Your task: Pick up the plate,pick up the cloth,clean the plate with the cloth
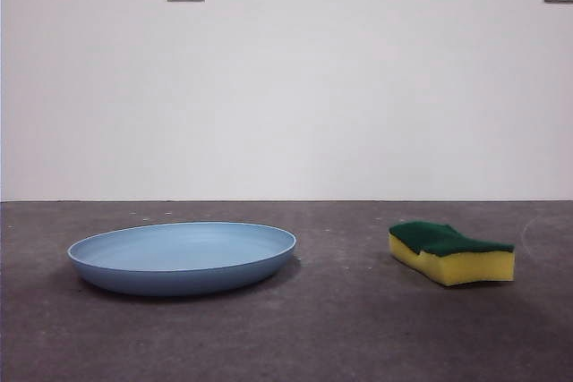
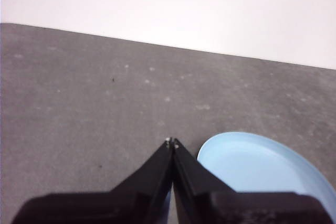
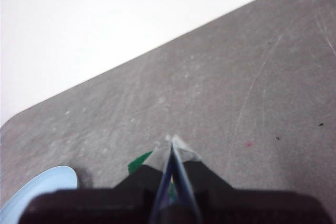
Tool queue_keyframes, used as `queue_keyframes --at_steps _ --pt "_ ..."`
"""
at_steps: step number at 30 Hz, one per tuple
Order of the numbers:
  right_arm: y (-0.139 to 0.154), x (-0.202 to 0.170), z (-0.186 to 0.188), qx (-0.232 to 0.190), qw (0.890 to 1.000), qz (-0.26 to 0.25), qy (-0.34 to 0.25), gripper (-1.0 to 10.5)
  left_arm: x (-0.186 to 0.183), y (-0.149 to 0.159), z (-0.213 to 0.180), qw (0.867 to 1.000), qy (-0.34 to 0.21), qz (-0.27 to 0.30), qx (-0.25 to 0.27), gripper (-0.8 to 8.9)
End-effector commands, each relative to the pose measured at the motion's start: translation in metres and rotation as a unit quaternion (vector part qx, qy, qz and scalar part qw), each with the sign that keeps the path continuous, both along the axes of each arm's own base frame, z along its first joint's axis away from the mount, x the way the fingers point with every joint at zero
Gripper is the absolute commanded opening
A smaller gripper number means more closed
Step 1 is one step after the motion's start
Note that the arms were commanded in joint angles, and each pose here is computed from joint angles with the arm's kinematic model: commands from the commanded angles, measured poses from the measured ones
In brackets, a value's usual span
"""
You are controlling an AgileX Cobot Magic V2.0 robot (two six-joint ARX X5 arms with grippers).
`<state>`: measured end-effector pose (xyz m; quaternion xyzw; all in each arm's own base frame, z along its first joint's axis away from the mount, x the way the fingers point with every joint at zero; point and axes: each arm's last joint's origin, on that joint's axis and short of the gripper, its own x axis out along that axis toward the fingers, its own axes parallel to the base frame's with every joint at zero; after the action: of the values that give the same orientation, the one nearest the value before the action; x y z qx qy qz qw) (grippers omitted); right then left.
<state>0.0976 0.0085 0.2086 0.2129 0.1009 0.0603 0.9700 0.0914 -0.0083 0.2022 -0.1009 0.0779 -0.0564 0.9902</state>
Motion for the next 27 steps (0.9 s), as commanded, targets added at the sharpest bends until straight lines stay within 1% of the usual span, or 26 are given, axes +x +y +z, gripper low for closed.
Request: queue_keyframes --at_steps 1,4,6,9,12,14,16,17,18,19,22,23,25,27 --pt "0.001 0.006 0.022 0.002 1.0 0.01 0.022 -0.1 0.002 0.0 0.021 1.0 0.011 0.002 -0.004 -0.06" --pt "0.003 0.015 0.045 -0.026 0.998 0.049 0.04 -0.1 0.007 -0.001 0.045 1.0 0.029 -0.002 -0.002 -0.06" --pt "0.005 0.021 0.06 -0.039 0.995 0.077 0.056 -0.1 0.013 -0.002 0.059 0.999 0.042 -0.014 0.001 -0.06" --pt "0.008 0.033 0.08 -0.055 0.987 0.12 0.095 -0.1 0.025 -0.004 0.078 0.996 0.071 -0.048 0.009 -0.05" --pt "0.01 0.045 0.094 -0.08 0.972 0.171 0.14 0.0 0.039 -0.008 0.092 0.989 0.114 -0.092 0.012 -0.04" --pt "0.011 0.053 0.101 -0.098 0.96 0.2 0.169 0.0 0.05 -0.01 0.097 0.981 0.149 -0.121 0.004 -0.01" --pt "0.012 0.061 0.105 -0.109 0.952 0.214 0.191 0.1 0.06 -0.012 0.099 0.974 0.174 -0.146 0.002 0.0" --pt "0.012 0.065 0.106 -0.113 0.949 0.217 0.201 0.5 0.066 -0.013 0.098 0.97 0.186 -0.155 -0.001 0.04" --pt "0.013 0.068 0.105 -0.114 0.947 0.219 0.206 1.2 0.07 -0.014 0.097 0.967 0.194 -0.164 -0.006 0.24" --pt "0.013 0.071 0.105 -0.113 0.946 0.219 0.212 2.2 0.075 -0.015 0.095 0.964 0.202 -0.175 -0.011 0.93" --pt "0.013 0.078 0.1 -0.11 0.942 0.219 0.228 4.8 0.086 -0.017 0.087 0.956 0.226 -0.184 -0.021 3.92" --pt "0.013 0.081 0.098 -0.108 0.941 0.218 0.235 5.3 0.091 -0.017 0.083 0.954 0.239 -0.181 -0.025 4.49" --pt "0.013 0.083 0.096 -0.107 0.94 0.219 0.24 5.4 0.098 -0.017 0.077 0.948 0.26 -0.178 -0.035 4.45" --pt "0.013 0.083 0.097 -0.106 0.94 0.218 0.239 5.3 0.104 -0.018 0.072 0.947 0.268 -0.176 -0.034 4.43"
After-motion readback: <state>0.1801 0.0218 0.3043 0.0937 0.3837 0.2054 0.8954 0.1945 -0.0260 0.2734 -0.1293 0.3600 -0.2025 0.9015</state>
